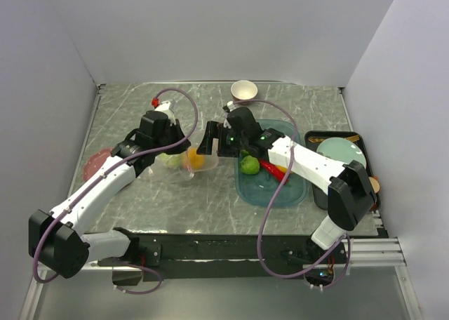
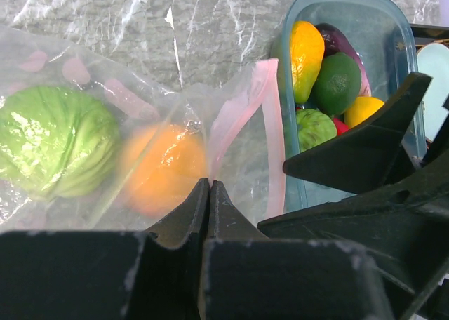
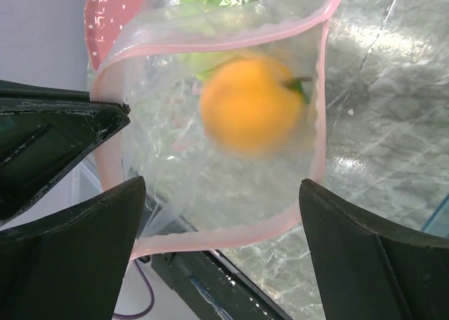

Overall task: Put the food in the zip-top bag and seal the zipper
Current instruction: Place the fake fruit in the zipper food storage bag.

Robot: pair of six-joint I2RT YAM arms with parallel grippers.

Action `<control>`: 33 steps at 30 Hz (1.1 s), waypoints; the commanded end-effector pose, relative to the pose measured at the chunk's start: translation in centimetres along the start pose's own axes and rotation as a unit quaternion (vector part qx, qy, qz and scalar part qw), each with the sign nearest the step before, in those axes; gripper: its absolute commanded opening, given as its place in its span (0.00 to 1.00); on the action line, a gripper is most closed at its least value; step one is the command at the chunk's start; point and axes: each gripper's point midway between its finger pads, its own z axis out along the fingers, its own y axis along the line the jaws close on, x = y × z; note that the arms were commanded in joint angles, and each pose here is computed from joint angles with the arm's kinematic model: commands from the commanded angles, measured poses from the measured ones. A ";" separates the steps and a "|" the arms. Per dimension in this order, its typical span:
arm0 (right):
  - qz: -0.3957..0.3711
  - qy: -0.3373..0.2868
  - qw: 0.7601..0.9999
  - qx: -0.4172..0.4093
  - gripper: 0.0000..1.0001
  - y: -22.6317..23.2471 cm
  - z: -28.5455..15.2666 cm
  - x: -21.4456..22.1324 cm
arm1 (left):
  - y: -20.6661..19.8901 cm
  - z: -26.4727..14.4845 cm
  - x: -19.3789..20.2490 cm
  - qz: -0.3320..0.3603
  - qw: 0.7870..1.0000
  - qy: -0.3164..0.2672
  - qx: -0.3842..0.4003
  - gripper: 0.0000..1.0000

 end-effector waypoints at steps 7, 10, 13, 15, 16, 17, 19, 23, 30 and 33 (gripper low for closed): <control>-0.019 -0.112 0.990 0.088 1.00 -1.4 -5.5 -4.2 | -1.4 -1.6 -3.5 0.003 0.998 -0.056 0.016 0.01; 0.003 -0.135 0.974 0.180 1.00 -5.9 -7.2 -3.8 | -0.7 -1.6 -3.9 0.001 0.998 -0.069 -0.003 0.01; 0.037 -0.131 0.961 0.240 1.00 -10.2 -8.4 -2.7 | -0.4 -1.9 -4.2 -0.006 0.997 -0.077 -0.011 0.01; 0.067 -0.121 0.953 0.270 1.00 -13.2 -8.9 -1.7 | -0.7 -2.8 -5.0 -0.014 0.995 -0.103 -0.006 0.01; 0.076 -0.116 0.950 0.278 1.00 -14.0 -9.1 -1.3 | -0.9 -3.2 -5.4 -0.016 0.993 -0.113 0.000 0.01; 0.084 -0.101 0.950 0.284 1.00 -15.0 -9.0 -0.2 | -1.3 -4.1 -6.2 -0.018 0.991 -0.134 0.013 0.01; 0.094 -0.103 0.948 0.285 1.00 -16.1 -9.2 0.0 | -1.4 -4.7 -6.8 -0.023 0.988 -0.153 0.014 0.01; 0.099 -0.090 0.930 0.341 1.00 -19.0 -10.0 1.4 | -0.6 -3.6 -6.3 -0.022 0.991 -0.135 -0.010 0.02; 0.085 -0.098 0.896 0.425 1.00 -22.1 -12.3 1.6 | -0.4 -1.9 -3.6 -0.020 0.997 -0.068 -0.009 0.01; 0.096 -0.106 0.895 0.423 1.00 -22.4 -12.6 1.2 | -0.5 -1.9 -3.3 -0.019 0.997 -0.068 -0.003 0.01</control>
